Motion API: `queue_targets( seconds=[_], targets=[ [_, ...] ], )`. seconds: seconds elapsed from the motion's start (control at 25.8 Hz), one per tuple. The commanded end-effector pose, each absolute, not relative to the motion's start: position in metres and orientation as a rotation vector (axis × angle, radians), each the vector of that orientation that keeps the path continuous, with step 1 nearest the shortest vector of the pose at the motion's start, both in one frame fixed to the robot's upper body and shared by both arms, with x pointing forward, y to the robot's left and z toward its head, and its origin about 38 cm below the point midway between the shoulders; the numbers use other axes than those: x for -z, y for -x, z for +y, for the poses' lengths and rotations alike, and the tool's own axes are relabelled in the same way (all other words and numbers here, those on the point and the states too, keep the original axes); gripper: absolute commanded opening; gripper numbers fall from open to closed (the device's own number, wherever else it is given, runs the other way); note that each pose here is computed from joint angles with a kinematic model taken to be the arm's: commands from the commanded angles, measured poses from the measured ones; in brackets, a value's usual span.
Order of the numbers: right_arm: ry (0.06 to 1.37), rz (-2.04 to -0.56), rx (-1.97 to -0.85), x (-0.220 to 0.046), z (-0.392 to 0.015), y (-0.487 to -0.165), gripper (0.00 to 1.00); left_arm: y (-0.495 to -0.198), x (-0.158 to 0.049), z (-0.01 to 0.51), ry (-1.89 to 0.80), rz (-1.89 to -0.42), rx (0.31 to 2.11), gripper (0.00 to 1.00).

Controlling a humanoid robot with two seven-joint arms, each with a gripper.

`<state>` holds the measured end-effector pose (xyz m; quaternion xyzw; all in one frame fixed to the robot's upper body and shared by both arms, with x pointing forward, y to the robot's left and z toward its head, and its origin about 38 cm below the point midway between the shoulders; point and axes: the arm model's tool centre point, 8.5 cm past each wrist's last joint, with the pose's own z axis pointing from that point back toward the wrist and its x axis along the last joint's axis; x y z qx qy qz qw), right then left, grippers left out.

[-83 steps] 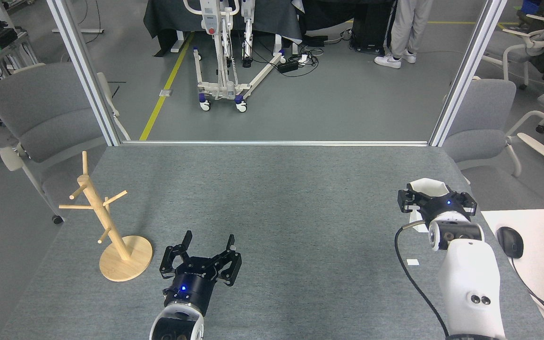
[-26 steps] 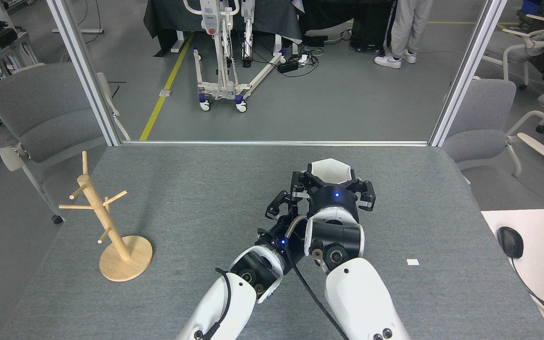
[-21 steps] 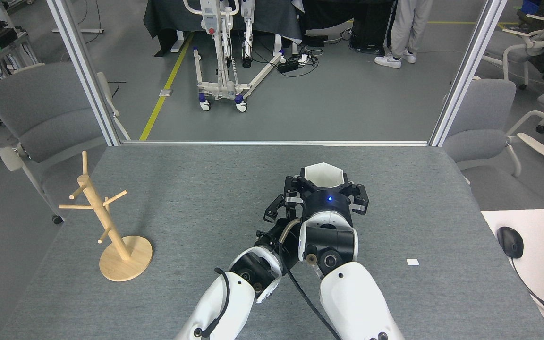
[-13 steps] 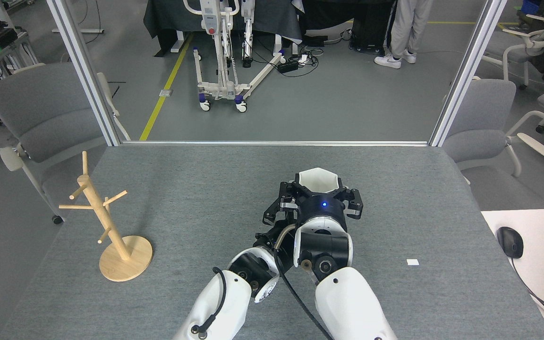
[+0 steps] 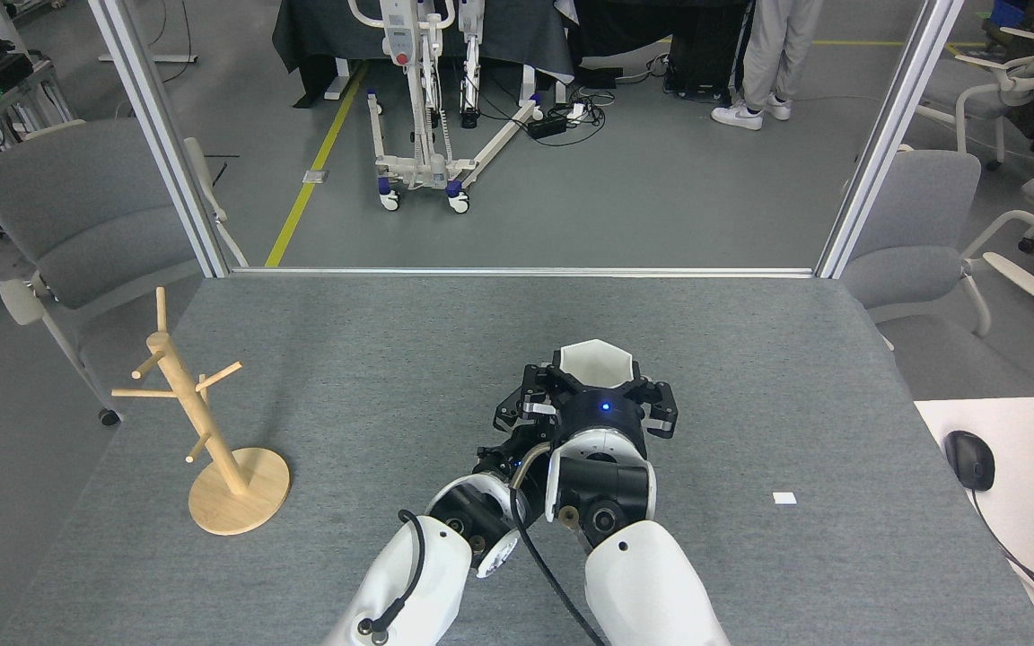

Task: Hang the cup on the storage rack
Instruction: 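Bring the cup toward the left gripper and grasp it with the left gripper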

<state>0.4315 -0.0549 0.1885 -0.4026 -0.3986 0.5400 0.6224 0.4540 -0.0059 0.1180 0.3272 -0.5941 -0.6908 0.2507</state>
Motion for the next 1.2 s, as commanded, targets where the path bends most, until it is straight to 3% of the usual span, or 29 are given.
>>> queue_targets(
  seconds=[0.0,0.15,0.31,0.39,0.43,0.5,0.62,0.93,1.16],
  targets=[
    [0.921,-0.931,-1.322,-0.184,-0.035,-0.424,0.0,-0.441,-0.136,-0.02,-0.827,-1.797,1.943,0.0],
    [0.908,-0.925,-1.326,-0.181,-0.032,-0.422,0.02,-0.441,-0.136,-0.02,-0.825,-1.797,1.941,0.0],
    [0.903,-0.901,-1.335,-0.174,-0.034,-0.424,0.14,-0.441,-0.136,-0.02,-0.826,-1.795,1.941,0.0],
    [0.901,-0.891,-1.338,-0.171,-0.034,-0.425,0.27,-0.441,-0.135,-0.02,-0.824,-1.794,1.943,0.0],
    [0.902,-0.889,-1.339,-0.17,-0.034,-0.426,0.39,-0.441,-0.135,-0.02,-0.825,-1.793,1.942,0.0],
    [0.901,-0.884,-1.34,-0.169,-0.035,-0.426,0.74,-0.441,-0.136,-0.019,-0.825,-1.793,1.94,0.0],
    [0.907,-0.888,-1.348,-0.169,-0.035,-0.427,0.95,-0.441,-0.136,-0.019,-0.826,-1.792,1.938,0.0],
    [0.96,-1.011,-1.328,-0.179,-0.03,-0.431,0.99,-0.442,-0.135,-0.019,-0.826,-1.787,1.935,0.0],
    [1.022,-1.205,-1.236,-0.192,-0.025,-0.434,0.99,-0.441,-0.127,-0.015,-0.814,-1.767,1.929,0.0]
  ],
)
